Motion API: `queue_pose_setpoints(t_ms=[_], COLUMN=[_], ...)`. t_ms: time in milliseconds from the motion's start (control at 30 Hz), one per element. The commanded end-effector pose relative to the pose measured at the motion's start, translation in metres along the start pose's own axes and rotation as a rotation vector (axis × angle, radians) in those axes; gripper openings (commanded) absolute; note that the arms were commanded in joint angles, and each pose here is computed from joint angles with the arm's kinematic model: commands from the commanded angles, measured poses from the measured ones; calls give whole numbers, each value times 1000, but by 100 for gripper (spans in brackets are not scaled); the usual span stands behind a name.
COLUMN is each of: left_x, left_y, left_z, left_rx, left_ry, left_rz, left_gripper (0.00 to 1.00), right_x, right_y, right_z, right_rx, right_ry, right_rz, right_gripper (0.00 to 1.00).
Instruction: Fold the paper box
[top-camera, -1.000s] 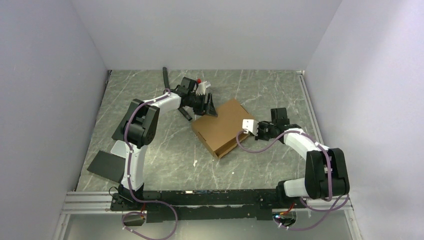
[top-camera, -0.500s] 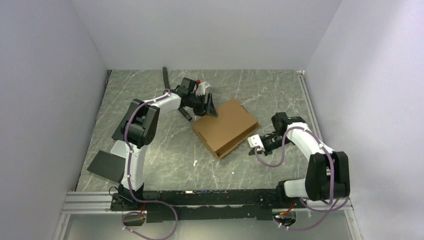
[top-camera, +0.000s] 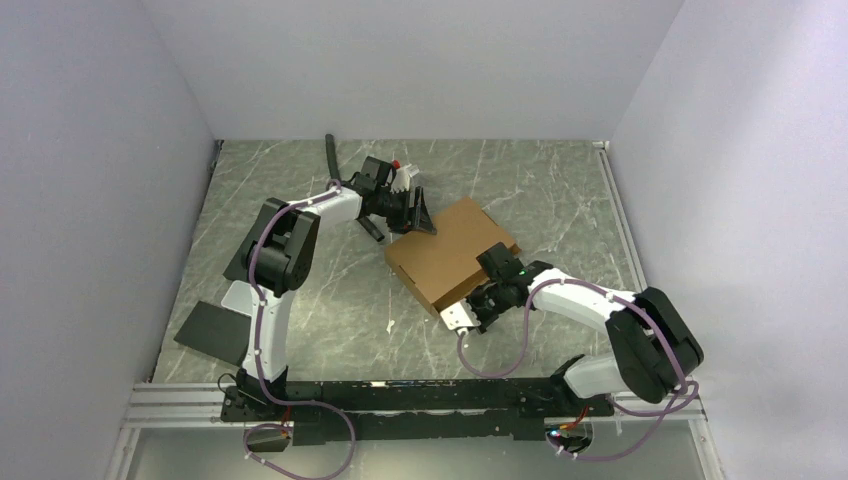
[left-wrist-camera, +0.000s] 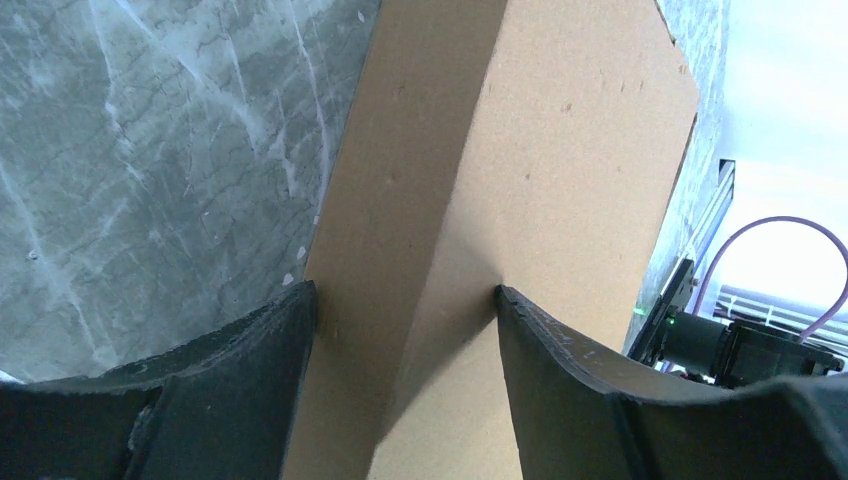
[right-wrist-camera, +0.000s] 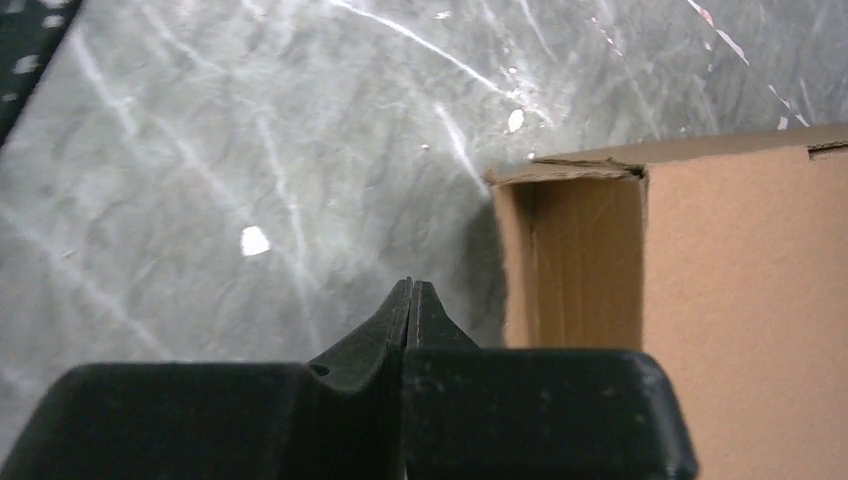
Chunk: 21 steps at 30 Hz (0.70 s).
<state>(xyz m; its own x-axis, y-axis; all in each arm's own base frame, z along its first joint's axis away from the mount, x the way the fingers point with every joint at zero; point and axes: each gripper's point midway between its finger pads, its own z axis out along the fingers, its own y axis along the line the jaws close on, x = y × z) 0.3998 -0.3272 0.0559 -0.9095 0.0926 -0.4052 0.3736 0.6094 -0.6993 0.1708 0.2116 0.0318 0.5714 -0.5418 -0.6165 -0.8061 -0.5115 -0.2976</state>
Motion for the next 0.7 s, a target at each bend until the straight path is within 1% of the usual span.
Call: queue_pose_setpoints(t_ms=[0,67,100,233,267,333,400,500,533,600,667], left_x=[33,35,36,42,44,47,47,45,44,40,37], left_y=[15,14,14,12,12,13,14,13,12,10,9], left_z=[10,11,12,13,14,15,15,14,13,11,10], left_rx=[-49,-46,-46,-42,-41,-39,-39,-44,-44,-45,-45], left_ry=[82,85,85,85,86,87,88,86,84,79,79], left_rz=[-67,-70,-71,-77,-81,-85,-89,-83,-80,-71,-65], left_gripper=[70,70,70,70,70,70,70,70,70,70,70], right_x=[-9,-22,-26,-33,-30,-23,-24,-45,-54,-65,-66], right_y=[-47,-60,-71,-125,-133,-139,-128,-89,-72,-51,-46], right_z=[9,14,16,6,3,0,4,8,3,-15,-36], right_rx=[140,181,229,474,520,558,499,249,148,21,8], right_ry=[33,10,12,-10,-7,10,-7,-66,-93,-148,-193], right_rz=[18,64,102,444,510,571,558,468,435,347,343], right_gripper=[0,0,0,0,0,0,0,1,1,1,1])
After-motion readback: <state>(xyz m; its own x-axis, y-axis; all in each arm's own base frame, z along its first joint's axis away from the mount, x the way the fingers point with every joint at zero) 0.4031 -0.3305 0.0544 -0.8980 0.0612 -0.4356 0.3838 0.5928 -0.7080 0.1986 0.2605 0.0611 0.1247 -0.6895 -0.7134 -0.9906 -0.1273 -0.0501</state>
